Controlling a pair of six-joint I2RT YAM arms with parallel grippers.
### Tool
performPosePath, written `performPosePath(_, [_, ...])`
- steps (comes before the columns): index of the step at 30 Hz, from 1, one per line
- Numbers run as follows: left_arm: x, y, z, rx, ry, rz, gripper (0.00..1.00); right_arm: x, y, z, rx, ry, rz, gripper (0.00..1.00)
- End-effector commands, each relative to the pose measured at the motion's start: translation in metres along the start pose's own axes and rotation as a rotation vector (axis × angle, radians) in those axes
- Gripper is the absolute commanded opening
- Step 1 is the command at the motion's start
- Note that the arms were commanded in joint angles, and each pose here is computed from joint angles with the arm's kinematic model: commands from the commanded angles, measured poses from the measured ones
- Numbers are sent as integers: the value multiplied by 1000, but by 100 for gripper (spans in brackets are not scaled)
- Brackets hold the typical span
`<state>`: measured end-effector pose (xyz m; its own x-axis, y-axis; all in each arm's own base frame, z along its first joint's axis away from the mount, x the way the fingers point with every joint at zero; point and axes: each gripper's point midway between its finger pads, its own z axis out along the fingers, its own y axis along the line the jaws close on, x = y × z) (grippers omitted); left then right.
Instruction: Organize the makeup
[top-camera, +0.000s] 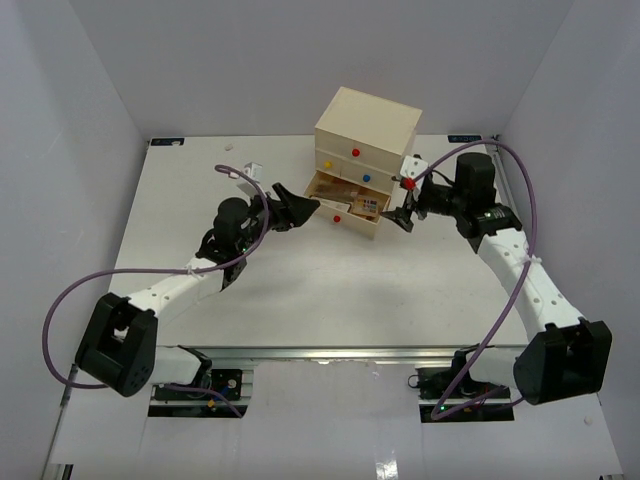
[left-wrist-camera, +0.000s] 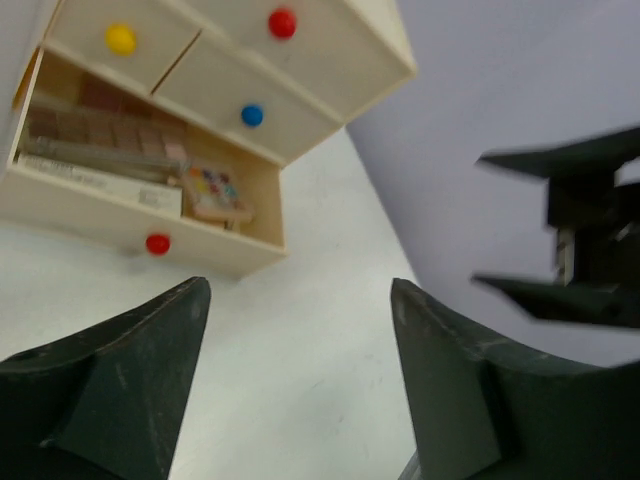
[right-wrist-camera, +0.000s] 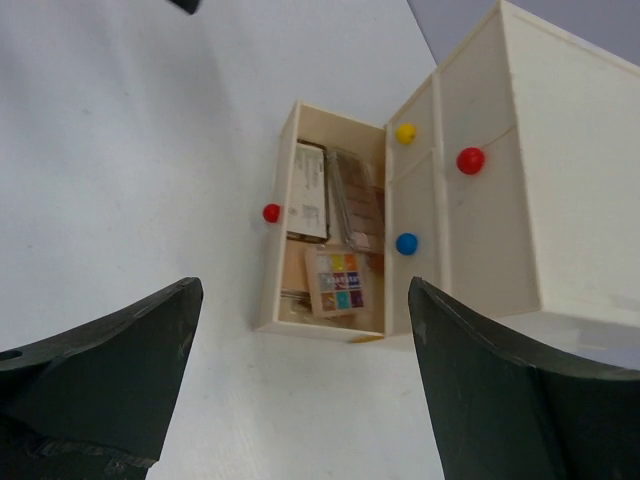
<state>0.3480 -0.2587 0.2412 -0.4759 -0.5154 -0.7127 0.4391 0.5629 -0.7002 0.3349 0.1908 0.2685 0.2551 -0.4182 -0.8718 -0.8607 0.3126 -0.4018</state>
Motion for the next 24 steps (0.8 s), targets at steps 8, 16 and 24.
performPosePath(8, [96,65,1,-62,299,8,59,-29,-124,55,202,179,-153,86])
performPosePath(16, [115,87,34,-77,340,-45,57,5,-132,80,192,283,-149,69])
performPosePath(24, [106,104,70,-125,280,-67,57,37,-130,86,183,370,-154,54])
